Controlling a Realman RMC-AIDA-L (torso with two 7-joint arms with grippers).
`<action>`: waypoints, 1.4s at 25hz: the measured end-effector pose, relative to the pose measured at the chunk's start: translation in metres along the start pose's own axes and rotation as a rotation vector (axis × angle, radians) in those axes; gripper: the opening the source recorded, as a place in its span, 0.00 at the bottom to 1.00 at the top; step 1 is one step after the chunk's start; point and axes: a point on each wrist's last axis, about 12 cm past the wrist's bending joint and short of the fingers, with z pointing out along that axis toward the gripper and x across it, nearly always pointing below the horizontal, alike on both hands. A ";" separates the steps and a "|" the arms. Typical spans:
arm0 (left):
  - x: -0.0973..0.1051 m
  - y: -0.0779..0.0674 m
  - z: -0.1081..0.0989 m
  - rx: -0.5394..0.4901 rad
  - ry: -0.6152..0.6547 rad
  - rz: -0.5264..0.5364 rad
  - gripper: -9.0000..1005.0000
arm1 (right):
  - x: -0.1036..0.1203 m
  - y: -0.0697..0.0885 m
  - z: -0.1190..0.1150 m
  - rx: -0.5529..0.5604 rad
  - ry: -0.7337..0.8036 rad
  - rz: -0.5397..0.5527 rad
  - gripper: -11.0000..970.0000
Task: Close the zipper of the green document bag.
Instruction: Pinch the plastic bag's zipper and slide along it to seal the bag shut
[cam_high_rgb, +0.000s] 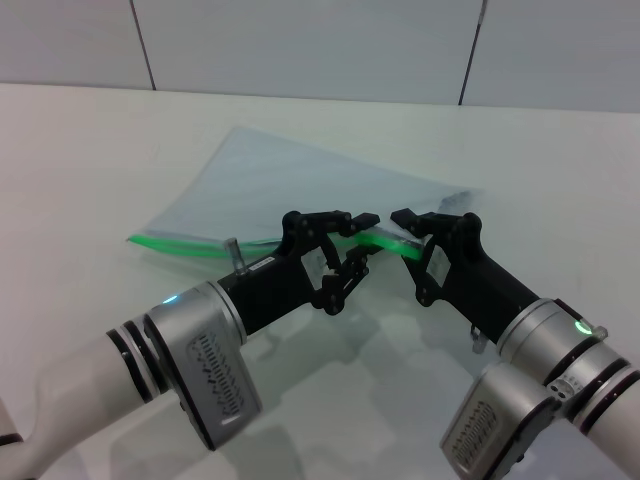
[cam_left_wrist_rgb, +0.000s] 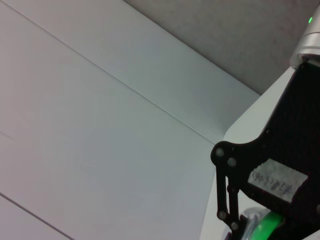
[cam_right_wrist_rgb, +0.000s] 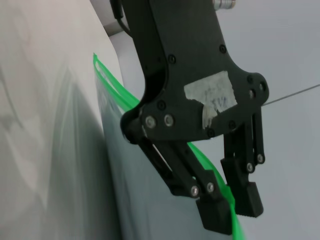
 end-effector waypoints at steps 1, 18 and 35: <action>0.000 0.000 0.000 0.000 0.000 0.004 0.33 | 0.000 0.000 0.000 -0.001 -0.002 -0.001 0.06; -0.001 -0.005 0.001 0.022 0.017 0.052 0.09 | -0.001 0.000 0.001 -0.006 -0.009 -0.006 0.06; 0.003 -0.003 0.000 -0.016 0.055 0.051 0.10 | 0.017 -0.005 -0.005 0.040 0.025 0.049 0.06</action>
